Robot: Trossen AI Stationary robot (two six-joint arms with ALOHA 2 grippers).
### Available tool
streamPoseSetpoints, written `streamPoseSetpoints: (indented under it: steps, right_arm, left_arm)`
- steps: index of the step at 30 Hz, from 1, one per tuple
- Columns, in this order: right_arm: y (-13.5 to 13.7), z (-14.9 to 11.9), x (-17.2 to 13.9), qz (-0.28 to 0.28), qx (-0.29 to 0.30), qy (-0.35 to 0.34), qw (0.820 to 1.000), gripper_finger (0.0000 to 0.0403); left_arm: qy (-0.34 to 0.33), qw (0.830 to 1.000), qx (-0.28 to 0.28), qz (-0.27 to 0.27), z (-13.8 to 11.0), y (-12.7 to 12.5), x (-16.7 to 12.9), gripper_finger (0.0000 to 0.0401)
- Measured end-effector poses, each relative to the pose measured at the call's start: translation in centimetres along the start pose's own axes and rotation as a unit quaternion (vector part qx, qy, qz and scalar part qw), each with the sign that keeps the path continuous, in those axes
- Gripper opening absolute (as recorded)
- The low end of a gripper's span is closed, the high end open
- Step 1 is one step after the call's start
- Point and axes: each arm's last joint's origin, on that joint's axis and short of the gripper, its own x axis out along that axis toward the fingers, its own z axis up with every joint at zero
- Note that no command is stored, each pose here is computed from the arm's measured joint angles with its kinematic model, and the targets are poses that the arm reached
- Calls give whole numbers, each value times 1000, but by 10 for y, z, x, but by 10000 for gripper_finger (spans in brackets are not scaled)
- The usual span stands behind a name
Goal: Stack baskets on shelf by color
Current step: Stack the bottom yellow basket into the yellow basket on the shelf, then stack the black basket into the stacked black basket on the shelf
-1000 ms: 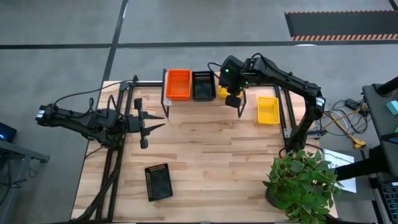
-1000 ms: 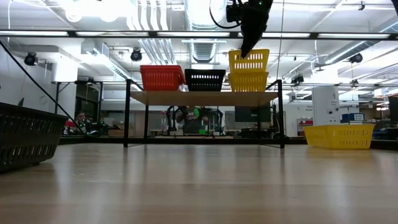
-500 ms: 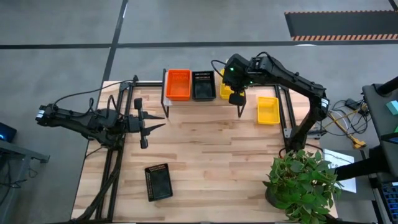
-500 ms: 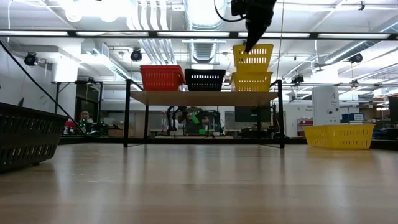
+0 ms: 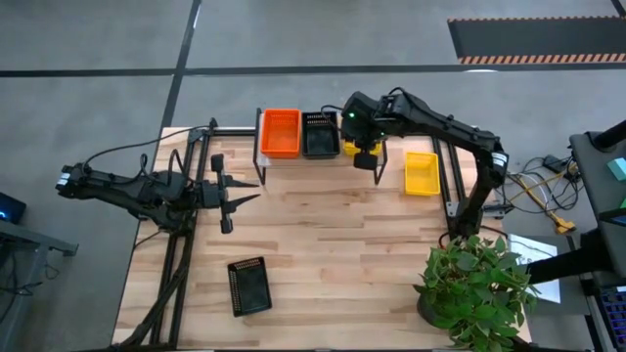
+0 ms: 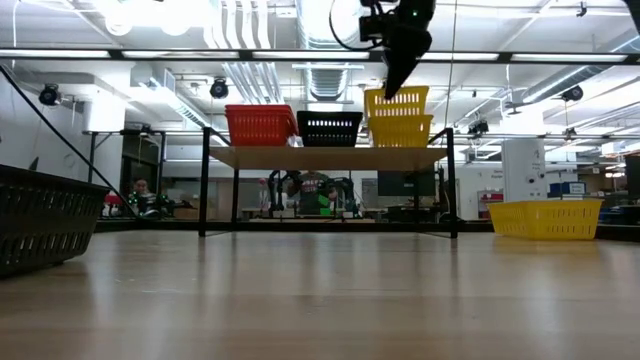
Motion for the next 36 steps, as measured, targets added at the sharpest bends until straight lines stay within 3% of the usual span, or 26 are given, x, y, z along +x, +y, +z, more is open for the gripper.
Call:
streamPoseSetpoints:
  steps: [10, 18, 28, 33, 36]
  right_arm:
    - [2, 1, 9, 10, -25, 21, 999, 13]
    - [2, 0, 9, 10, -24, 22, 999, 61]
    - [5, -4, -15, 18, 70, 43, 996, 103]
    - [21, 5, -31, 92, 122, 3, 988, 93]
    - [49, 19, -35, 128, 102, -31, 986, 83]
  left_arm:
    - [0, 1000, 0, 0, 0, 0, 0, 77]
    - [0, 1000, 7, 0, 0, 0, 0, 77]
    - [1, 1000, 9, -1, -1, 0, 0, 77]
    - [1, 1000, 7, -5, -1, -1, 0, 77]
    - [-1, 1000, -2, -16, -3, -3, 1, 77]
